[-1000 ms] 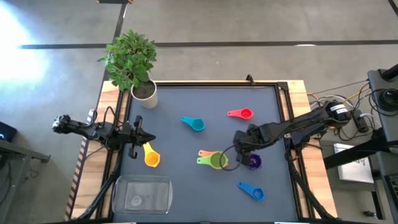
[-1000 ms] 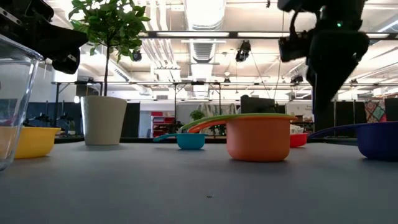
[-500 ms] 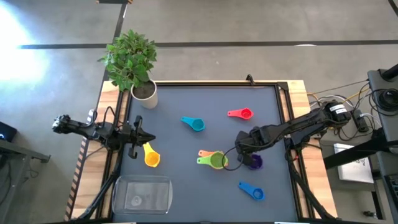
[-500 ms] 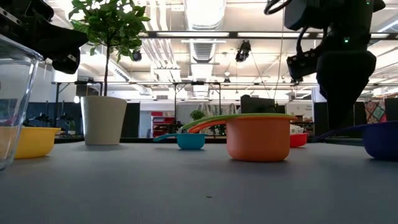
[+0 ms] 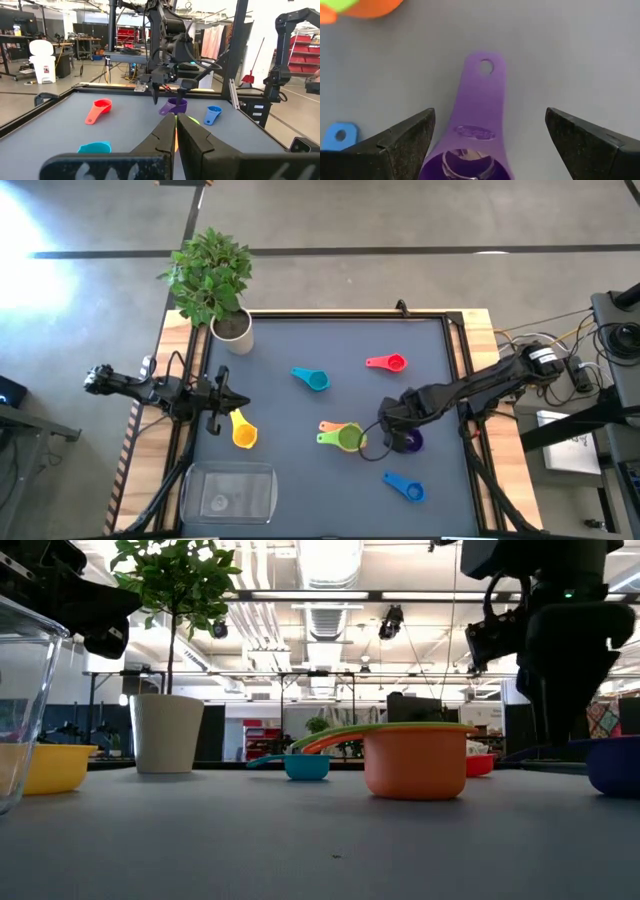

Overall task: Nest measuring cups in basket
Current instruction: Stack the purple measuring cup into the green measuring cup

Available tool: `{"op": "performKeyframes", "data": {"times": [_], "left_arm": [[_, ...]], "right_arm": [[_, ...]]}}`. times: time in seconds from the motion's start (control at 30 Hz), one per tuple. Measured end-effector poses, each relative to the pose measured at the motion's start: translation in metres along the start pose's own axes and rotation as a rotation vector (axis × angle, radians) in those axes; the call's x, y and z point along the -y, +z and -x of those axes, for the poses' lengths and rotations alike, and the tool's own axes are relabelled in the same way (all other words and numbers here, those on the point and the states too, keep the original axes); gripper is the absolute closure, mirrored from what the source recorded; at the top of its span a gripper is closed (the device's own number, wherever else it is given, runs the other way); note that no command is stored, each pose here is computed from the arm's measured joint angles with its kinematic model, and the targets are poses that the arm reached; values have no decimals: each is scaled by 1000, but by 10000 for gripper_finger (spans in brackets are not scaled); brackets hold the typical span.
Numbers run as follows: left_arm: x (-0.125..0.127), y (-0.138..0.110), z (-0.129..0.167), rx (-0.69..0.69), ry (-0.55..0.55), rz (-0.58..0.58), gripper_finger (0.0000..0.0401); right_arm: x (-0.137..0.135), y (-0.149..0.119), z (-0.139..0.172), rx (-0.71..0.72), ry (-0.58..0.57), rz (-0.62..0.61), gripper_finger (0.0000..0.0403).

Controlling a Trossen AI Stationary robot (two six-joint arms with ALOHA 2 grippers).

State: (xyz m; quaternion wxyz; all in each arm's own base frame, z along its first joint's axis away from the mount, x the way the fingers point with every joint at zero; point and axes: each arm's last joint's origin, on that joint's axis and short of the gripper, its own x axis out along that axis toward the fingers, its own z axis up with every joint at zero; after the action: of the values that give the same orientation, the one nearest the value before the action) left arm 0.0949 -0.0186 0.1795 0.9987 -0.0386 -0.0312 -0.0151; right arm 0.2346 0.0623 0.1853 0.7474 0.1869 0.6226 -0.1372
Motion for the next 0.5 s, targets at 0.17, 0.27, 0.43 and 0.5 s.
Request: {"op": "performKeyframes", "data": {"times": [0.17,0.27,0.43,0.5], "left_arm": [[0,0,0,0,0,0,401],[0,0,0,0,0,0,401],[0,0,0,0,0,0,401],[0,0,0,0,0,0,401]], "right_arm": [[-8,-3,-5,-5,10,36,34],[-9,-3,-11,-20,-9,39,34],[-10,-3,-20,-46,-39,69,35],[-10,-3,-22,-53,-43,72,40]]}}
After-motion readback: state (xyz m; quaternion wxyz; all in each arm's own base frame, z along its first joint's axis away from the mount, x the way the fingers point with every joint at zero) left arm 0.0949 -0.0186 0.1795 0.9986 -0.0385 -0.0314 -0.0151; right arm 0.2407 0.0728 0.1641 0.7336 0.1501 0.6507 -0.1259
